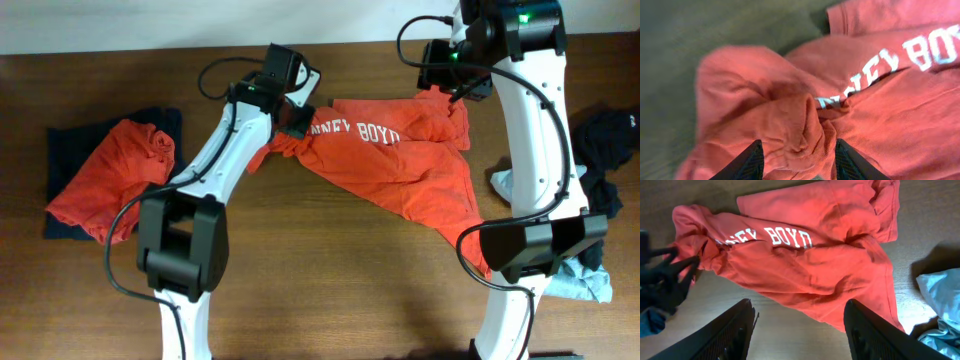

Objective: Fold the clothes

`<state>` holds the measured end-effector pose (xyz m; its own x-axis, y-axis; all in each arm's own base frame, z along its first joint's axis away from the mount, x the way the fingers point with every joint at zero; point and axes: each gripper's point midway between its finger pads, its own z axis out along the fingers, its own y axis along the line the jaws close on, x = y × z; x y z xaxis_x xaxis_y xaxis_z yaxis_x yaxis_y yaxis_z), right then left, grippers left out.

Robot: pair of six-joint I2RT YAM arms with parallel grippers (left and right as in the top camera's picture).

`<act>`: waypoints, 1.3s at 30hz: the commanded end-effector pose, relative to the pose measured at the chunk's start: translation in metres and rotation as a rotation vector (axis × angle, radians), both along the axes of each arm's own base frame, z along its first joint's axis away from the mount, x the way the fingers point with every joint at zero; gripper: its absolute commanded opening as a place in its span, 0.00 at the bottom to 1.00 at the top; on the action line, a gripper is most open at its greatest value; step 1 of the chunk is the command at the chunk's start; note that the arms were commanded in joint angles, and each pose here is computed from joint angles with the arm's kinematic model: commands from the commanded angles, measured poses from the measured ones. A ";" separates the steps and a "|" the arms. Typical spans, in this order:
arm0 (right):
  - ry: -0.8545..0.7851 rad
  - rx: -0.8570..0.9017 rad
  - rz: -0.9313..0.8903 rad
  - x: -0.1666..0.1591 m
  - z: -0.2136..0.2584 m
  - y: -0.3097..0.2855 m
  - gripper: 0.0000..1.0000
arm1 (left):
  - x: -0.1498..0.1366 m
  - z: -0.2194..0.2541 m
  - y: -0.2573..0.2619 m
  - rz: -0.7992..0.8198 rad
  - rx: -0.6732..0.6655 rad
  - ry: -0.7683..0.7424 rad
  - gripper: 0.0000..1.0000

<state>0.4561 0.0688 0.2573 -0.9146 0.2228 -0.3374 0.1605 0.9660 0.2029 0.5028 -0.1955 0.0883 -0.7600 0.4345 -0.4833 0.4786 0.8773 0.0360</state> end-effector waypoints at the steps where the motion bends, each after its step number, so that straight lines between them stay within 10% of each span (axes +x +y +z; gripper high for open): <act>1: -0.054 -0.013 0.001 -0.005 0.021 -0.004 0.61 | -0.004 -0.023 -0.006 0.004 -0.015 0.061 0.45; 39: -0.049 -0.017 0.000 -0.006 0.020 -0.005 0.61 | 0.008 -0.023 0.005 0.042 0.057 0.036 0.37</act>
<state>0.4549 0.0674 0.2566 -0.9160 0.2218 -0.3342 0.1634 0.9673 0.1941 0.5106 -0.1856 0.0651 -0.7918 0.4351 -0.4287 0.4436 0.8921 0.0861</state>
